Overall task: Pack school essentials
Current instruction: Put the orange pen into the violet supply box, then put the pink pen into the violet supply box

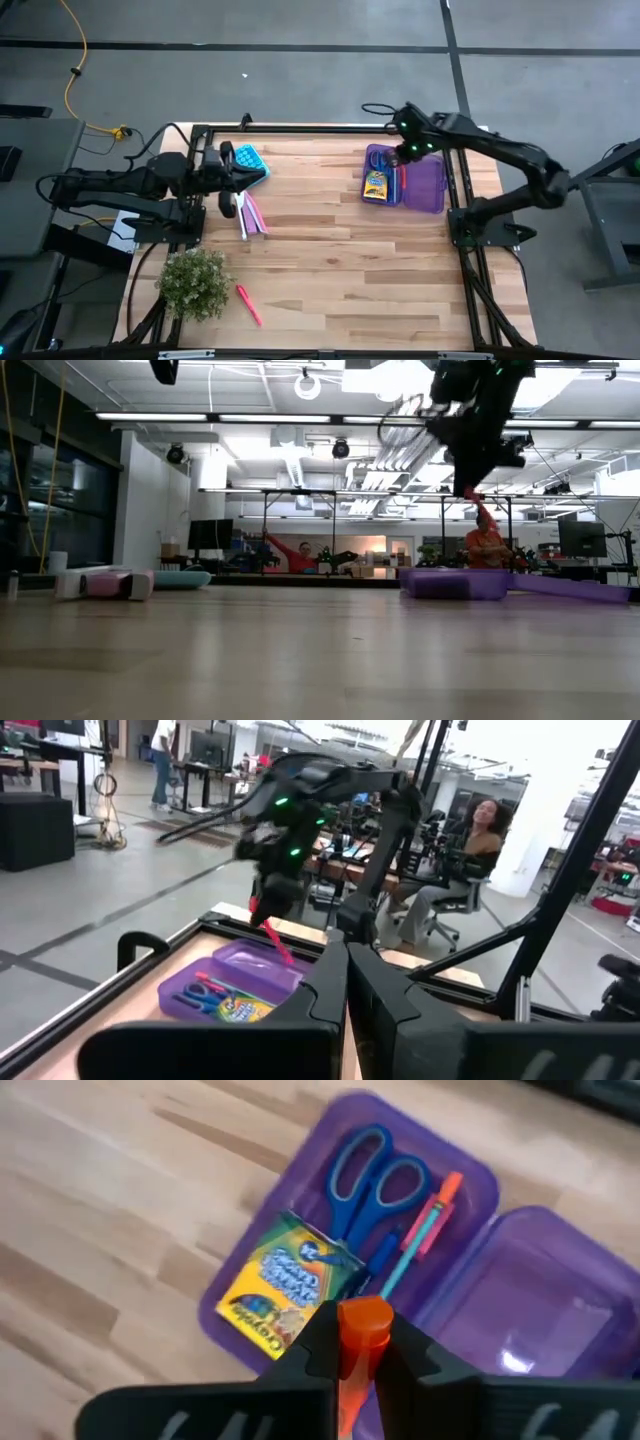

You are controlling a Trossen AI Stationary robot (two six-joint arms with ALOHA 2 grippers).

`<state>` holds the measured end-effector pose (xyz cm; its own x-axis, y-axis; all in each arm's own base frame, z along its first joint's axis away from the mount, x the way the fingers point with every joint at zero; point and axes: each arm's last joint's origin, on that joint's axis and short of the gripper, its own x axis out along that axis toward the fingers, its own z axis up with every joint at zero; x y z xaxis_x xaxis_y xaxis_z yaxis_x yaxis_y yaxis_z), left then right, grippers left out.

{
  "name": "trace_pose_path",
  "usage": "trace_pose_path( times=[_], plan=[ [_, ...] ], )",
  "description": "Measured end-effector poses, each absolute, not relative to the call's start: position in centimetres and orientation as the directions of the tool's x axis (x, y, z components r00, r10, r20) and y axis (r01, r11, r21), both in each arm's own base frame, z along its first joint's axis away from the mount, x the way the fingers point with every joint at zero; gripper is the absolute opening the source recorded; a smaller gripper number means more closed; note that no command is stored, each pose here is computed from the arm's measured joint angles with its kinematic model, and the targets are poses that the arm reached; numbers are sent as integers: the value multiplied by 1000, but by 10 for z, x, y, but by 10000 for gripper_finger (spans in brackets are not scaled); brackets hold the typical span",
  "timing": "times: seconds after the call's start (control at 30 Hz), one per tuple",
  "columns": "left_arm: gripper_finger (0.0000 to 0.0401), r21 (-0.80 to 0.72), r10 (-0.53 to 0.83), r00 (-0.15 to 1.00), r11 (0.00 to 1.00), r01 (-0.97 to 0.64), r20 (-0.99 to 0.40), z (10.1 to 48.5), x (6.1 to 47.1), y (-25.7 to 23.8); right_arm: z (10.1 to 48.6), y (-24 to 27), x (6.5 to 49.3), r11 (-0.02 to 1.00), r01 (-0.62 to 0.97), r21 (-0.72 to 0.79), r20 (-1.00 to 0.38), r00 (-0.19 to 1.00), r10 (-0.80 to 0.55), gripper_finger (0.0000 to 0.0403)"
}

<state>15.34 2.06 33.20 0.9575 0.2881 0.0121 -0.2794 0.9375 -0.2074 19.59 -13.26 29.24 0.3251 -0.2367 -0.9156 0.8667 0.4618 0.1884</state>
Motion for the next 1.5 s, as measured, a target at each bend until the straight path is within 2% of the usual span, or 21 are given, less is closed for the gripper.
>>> trace_pose_path(
  times=[0.2,0.4,0.53,0.97,1.2,1.5],
  plan=[
    [0,-206,288,958,937,-281,1,330,156,21,253,-169,216,410,886,215,-948,290,-130,11],
    [0,-208,288,958,937,-281,0,330,156,21,222,-179,215,345,921,180,-972,220,-78,12],
    [0,-208,288,958,937,-281,0,330,156,21,203,-175,211,268,922,278,-951,304,-59,12],
    [0,-207,292,956,936,-286,1,330,156,21,189,-171,205,151,957,247,-961,262,-89,15],
    [0,-205,295,955,935,-289,1,330,156,21,189,-173,204,32,975,221,-965,223,-136,62],
    [0,-205,295,955,935,-289,1,330,156,21,189,-173,204,28,977,211,-966,213,-147,99]
  ],
)
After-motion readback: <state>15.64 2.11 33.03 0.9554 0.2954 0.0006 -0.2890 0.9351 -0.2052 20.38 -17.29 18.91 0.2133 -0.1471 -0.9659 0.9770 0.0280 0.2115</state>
